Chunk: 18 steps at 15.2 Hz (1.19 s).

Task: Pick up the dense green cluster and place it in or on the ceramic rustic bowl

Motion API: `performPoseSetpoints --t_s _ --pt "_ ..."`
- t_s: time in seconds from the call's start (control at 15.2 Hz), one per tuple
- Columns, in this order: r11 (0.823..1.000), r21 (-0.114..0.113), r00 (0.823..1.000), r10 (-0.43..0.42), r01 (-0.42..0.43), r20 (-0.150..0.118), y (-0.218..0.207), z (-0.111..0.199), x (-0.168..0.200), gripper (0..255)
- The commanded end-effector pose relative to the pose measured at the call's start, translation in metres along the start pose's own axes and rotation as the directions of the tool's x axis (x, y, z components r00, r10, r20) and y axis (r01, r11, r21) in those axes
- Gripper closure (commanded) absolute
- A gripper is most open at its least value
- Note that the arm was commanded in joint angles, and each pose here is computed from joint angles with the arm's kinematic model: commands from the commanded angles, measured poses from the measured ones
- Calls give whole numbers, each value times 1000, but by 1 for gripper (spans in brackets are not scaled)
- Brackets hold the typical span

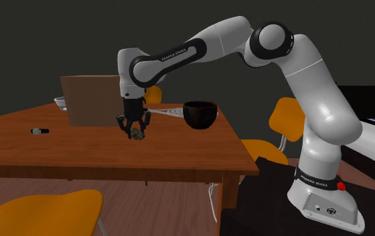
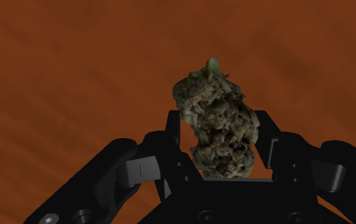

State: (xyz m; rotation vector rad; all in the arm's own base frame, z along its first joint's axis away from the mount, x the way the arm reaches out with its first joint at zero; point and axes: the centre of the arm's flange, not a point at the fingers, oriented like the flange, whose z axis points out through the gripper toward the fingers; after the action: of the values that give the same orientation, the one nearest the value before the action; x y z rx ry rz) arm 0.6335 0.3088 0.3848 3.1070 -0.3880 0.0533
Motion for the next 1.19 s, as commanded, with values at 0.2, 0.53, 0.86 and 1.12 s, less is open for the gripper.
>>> performPoseSetpoints --t_s 0.2,0.53,0.86,1.12 --pt "1000 0 1000 0 0 0 0 -21 1 255" --pt "1000 0 1000 0 0 0 0 -47 2 255" --pt "1000 0 1000 0 0 0 0 -74 3 255" --pt "1000 0 1000 0 0 0 1 -95 3 255"
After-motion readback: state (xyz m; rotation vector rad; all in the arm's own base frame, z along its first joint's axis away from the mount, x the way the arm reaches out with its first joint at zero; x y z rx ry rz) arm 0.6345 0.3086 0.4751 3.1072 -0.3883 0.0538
